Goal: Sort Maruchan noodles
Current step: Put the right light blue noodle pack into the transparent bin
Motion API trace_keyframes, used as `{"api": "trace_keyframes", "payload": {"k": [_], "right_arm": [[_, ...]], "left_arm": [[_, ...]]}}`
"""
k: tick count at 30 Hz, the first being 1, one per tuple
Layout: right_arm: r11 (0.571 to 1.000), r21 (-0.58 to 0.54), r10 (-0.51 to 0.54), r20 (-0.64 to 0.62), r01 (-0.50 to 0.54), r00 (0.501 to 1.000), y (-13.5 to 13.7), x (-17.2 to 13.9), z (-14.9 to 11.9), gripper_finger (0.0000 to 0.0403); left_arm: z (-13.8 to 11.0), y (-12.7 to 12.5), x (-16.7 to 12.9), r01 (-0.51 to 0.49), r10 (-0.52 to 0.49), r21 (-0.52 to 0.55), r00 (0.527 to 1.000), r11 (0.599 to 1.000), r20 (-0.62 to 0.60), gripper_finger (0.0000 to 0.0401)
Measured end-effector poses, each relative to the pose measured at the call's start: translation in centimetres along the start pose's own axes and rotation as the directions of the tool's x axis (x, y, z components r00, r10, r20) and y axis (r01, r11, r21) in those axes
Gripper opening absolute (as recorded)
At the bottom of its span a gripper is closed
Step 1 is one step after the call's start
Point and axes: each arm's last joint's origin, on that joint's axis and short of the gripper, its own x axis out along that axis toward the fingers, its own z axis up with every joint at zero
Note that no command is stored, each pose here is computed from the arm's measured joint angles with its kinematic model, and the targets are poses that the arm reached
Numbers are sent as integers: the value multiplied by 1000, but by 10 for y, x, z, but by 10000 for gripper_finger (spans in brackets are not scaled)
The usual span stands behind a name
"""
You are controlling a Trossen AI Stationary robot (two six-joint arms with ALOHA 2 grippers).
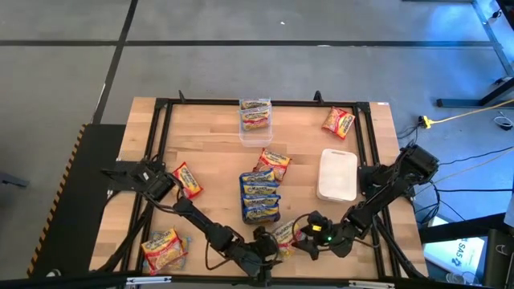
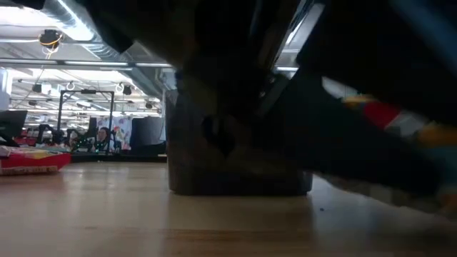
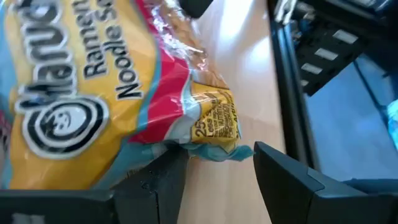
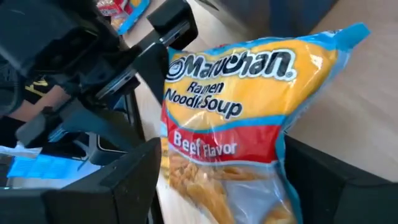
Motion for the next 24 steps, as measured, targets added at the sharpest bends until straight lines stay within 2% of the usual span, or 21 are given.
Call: {"api": "trace_keyframes", "payload": {"k": [9, 19, 24], "right_arm": [[998, -57, 29, 4, -29, 1000, 3, 0, 1, 279], [992, -116, 48, -7, -48, 999, 5, 0, 1, 148], [984, -167, 59, -15, -61, 998, 7, 0, 1, 95]], "left_arm": [[4, -3, 0, 19, -20, 22, 999, 1000, 43, 179], [-1, -6, -4, 8, -9, 41, 1000, 999, 26, 179], [3, -16, -20, 3, -3, 47, 1000, 999, -10, 179]]}}
